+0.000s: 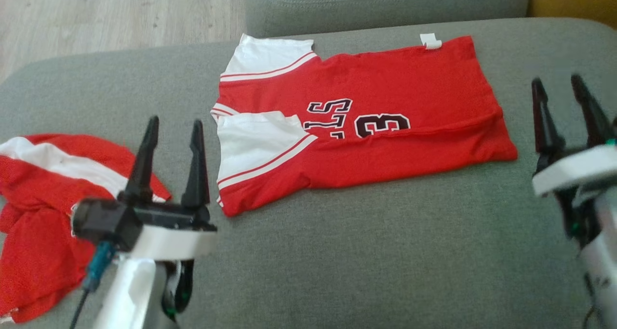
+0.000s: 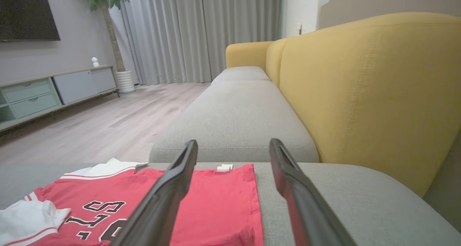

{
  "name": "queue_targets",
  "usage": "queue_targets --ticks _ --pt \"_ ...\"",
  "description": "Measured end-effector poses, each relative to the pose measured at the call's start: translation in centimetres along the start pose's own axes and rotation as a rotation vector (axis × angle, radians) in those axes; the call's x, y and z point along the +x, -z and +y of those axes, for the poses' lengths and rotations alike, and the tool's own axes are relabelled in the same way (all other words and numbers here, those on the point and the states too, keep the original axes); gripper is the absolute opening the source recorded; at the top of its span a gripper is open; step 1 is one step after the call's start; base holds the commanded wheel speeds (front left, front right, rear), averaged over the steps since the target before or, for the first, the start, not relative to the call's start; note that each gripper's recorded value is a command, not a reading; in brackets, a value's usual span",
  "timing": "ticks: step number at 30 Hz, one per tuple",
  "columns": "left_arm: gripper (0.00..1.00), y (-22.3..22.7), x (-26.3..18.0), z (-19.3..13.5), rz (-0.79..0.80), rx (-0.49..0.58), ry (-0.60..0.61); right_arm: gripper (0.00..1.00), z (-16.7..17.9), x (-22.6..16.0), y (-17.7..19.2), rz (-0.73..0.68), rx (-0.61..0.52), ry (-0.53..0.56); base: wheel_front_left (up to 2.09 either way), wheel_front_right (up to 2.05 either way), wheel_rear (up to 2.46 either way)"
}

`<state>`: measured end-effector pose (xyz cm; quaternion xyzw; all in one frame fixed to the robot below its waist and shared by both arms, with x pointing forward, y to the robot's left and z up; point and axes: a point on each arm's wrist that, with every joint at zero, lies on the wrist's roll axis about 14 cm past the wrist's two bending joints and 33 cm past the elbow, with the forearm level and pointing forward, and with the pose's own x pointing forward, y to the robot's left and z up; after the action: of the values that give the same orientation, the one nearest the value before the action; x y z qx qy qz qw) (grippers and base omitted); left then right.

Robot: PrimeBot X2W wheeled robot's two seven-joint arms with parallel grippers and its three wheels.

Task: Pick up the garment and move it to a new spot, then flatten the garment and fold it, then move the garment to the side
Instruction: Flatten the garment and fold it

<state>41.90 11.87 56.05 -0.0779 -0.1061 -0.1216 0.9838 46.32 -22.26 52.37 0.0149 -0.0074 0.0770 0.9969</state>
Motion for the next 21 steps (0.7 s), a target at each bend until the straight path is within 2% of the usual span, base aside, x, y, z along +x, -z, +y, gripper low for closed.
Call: queue_targets --ticks 9,14,21 --pt "1.00 1.7 -3.2 -1.0 0.047 -0.033 -0.021 1.00 2.0 -6.3 4.2 0.043 0.034 0.088 0.00 0.00 0.00" --pt "1.00 2.7 -4.4 -0.1 0.080 -0.044 -0.067 1.00 2.6 -6.8 3.1 -0.004 0.035 0.105 0.00 0.00 0.00" --pt "1.00 3.8 -4.3 -0.3 0.112 -0.060 -0.062 1.00 2.3 -7.5 3.4 0.003 0.032 0.125 0.00 0.00 0.00"
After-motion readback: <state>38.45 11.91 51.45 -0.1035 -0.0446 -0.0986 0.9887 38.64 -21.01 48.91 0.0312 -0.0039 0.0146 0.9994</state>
